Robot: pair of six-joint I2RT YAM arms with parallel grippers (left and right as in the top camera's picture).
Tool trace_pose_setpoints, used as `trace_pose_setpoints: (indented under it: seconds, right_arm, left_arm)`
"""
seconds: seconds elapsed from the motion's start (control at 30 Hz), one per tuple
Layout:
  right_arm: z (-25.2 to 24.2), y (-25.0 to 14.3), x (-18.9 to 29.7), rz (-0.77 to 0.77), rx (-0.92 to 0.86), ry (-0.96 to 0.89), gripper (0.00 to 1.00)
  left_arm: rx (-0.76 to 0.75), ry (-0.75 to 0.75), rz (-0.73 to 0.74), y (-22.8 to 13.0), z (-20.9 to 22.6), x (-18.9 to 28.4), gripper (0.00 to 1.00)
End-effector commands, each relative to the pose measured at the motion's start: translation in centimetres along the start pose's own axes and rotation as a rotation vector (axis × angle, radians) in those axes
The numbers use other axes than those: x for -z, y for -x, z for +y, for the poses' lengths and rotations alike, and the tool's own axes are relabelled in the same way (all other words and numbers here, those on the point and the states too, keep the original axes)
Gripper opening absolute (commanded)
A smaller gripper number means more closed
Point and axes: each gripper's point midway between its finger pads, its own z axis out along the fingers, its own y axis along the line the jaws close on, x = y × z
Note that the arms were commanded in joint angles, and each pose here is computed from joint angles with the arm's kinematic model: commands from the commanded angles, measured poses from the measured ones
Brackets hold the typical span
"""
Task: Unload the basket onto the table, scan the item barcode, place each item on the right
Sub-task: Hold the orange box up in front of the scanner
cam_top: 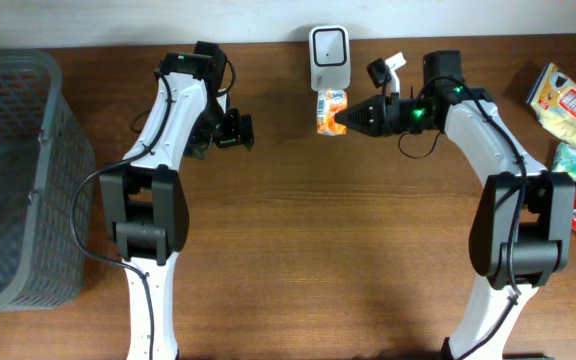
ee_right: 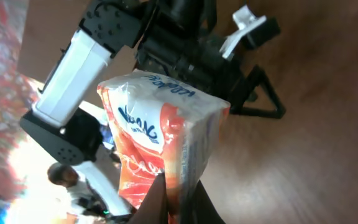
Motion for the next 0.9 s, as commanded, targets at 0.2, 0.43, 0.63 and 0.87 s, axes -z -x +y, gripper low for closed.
trace_pose_setpoints:
  seconds: [0.2, 0.43, 0.63, 0.87]
  right_arm:
    - [1.1, 2.2, 0.9, -0.029, 0.461, 0.019, 0.04]
    - [-6.4, 10.7, 3.9, -0.357, -0.063, -0.544, 0.04]
    - [-8.2, 13.8, 8.4, -0.398, 0.323, -1.605, 0.04]
    - [-12.1, 15.0, 5.3, -0.278, 0.6, -1.744, 0.04]
  left_arm:
    - [0.005, -0.006, -0.024, 0.2, -0.2, 0.7, 0.99]
    - [0.003, -0.011, -0.04, 0.6, -0.3, 0.7, 0.99]
    - [0.002, -0.013, -0.044, 0.7, -0.3, 0.7, 0.99]
    - [0.002, -0.012, -0.043, 0.7, -0.3, 0.7, 0.99]
